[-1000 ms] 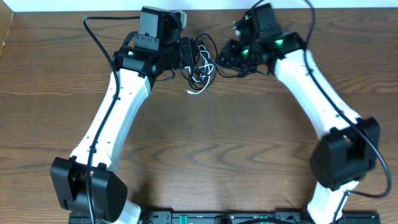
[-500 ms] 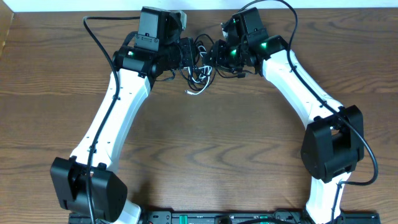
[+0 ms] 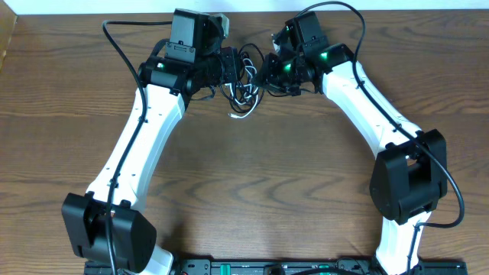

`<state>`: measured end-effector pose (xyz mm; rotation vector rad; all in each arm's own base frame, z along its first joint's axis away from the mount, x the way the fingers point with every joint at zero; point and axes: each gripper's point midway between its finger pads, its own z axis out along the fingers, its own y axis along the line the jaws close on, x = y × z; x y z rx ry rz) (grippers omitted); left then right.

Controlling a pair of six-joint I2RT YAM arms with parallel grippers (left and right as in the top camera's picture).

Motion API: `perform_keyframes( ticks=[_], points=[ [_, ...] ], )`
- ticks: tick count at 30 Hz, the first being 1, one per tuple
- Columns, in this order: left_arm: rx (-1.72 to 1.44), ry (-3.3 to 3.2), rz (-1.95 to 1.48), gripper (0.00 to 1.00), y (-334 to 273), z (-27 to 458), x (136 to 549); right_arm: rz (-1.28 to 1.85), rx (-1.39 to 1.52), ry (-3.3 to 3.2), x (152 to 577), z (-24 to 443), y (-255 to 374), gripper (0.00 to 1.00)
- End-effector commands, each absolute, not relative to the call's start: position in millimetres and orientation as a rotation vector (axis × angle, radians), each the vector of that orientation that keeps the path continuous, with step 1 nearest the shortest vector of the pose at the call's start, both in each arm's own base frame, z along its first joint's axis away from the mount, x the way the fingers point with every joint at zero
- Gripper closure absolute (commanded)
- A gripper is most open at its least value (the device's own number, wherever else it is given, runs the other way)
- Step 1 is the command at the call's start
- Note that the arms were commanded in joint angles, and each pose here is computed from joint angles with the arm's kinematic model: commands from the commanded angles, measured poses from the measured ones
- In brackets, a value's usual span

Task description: Untangle cables

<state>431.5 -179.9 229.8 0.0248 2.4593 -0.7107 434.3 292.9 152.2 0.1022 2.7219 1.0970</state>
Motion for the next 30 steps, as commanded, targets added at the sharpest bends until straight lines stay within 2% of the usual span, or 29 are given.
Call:
perform_keyframes(
  ticks=[1, 9, 19, 30],
  points=[
    [0.028, 2.452, -0.740, 0.93, -184, 234, 431, 1.123, 0.028, 2.720, 428, 155, 302, 0.87],
    [0.027, 2.452, -0.740, 0.93, -184, 234, 431, 1.106, -0.043, 2.706, 429, 155, 298, 0.99],
    [-0.019, 2.492, -0.639, 0.92, -170, 223, 430, 1.050, -0.042, 2.665, 445, 163, 261, 0.99],
    [-0.079, 2.572, -0.496, 0.93, -152, 201, 426, 1.007, -0.055, 2.514, 456, 223, 187, 0.99]
  ],
)
